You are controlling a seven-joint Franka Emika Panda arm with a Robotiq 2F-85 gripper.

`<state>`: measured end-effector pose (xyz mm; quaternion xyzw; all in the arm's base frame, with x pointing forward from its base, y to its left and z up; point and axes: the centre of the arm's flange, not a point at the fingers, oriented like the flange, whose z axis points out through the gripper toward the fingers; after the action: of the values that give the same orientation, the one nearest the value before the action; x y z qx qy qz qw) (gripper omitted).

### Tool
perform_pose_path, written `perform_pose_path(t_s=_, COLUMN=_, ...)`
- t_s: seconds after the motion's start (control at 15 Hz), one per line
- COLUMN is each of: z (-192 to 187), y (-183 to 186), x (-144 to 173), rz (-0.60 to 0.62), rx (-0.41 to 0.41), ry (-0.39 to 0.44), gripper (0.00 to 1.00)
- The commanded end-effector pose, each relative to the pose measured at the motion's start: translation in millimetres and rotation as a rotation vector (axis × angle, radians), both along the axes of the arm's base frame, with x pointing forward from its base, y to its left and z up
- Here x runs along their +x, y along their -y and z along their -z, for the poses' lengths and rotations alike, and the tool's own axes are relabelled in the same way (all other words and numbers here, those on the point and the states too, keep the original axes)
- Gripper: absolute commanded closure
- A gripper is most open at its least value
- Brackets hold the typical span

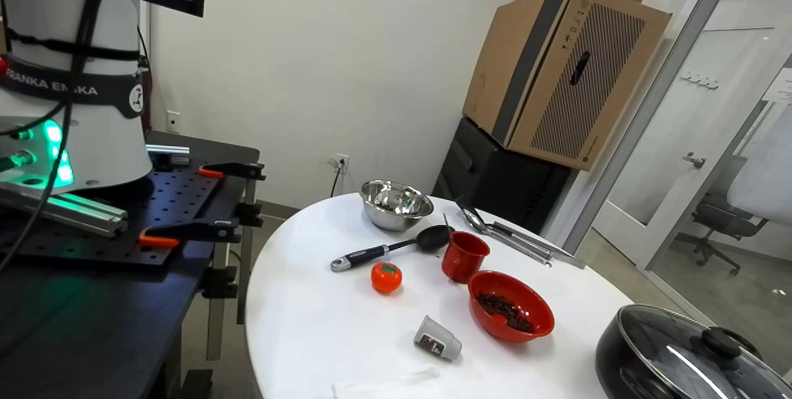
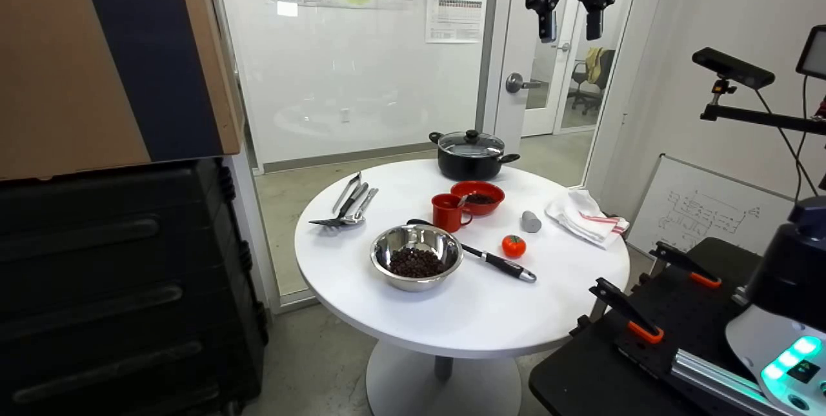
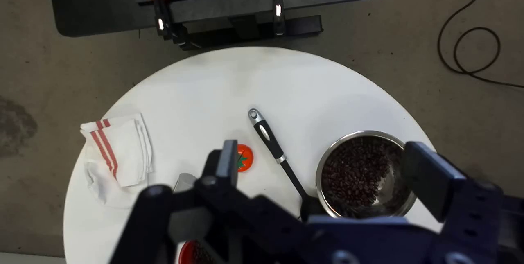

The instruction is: Put the red and white towel in the silver bowl

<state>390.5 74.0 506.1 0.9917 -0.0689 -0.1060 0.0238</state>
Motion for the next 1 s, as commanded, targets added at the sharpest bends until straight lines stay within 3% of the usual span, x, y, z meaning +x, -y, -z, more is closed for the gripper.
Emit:
perform_pose_path(t_s=0.0, z=0.0, y=0.0, x=0.0, rz=0.0, rx=0.0, ry=0.0, gripper=0.0)
perform_pose_path(t_s=0.93, z=2.5, y=-1.1, x=5.5, rz=0.009, rx=-0.004, ry=0.007, gripper=0.0)
